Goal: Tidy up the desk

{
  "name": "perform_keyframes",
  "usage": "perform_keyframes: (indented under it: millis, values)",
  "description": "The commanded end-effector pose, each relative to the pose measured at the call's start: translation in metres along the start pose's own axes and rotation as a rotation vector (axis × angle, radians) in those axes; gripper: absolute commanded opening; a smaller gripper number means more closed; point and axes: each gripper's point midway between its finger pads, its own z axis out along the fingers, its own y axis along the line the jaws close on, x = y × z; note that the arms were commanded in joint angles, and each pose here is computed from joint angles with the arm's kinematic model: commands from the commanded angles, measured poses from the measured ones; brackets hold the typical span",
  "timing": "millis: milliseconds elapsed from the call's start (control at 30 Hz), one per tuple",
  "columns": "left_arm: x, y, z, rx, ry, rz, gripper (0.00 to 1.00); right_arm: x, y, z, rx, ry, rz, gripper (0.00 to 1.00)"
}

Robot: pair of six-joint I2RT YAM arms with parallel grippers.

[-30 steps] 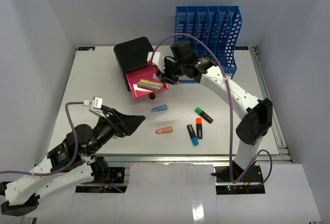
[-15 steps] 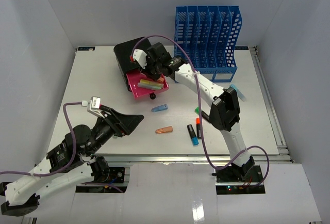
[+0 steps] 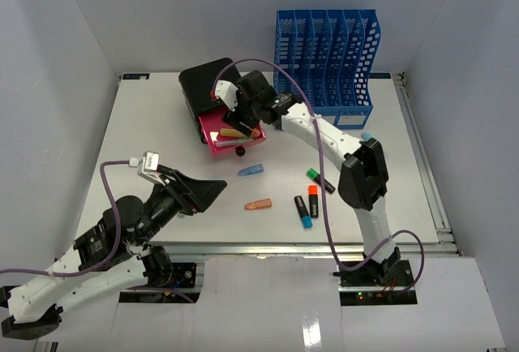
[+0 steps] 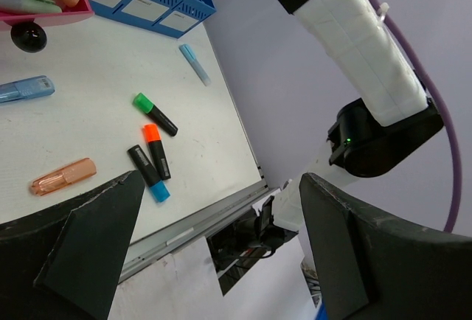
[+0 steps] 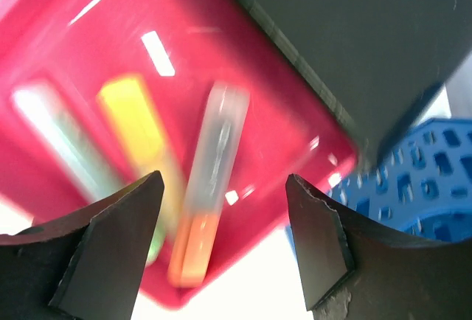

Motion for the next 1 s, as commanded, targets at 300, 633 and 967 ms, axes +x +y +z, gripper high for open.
perform_keyframes:
  millis: [300,633,967]
  values:
    - [0.018,0.003,0.017,-0.008,0.058,0.089,0.98,0.216,-0.103,-0.203,0.261,0.122,0.492,0.74]
    - [0.026,0.012,0.011,0.008,0.069,0.069,0.98,0.379,-0.125,-0.192,0.289,0.435,0.697,0.83]
    - [0.035,0.021,0.008,0.001,0.085,0.031,0.98,0.424,-0.135,-0.161,0.269,0.557,0.721,0.77]
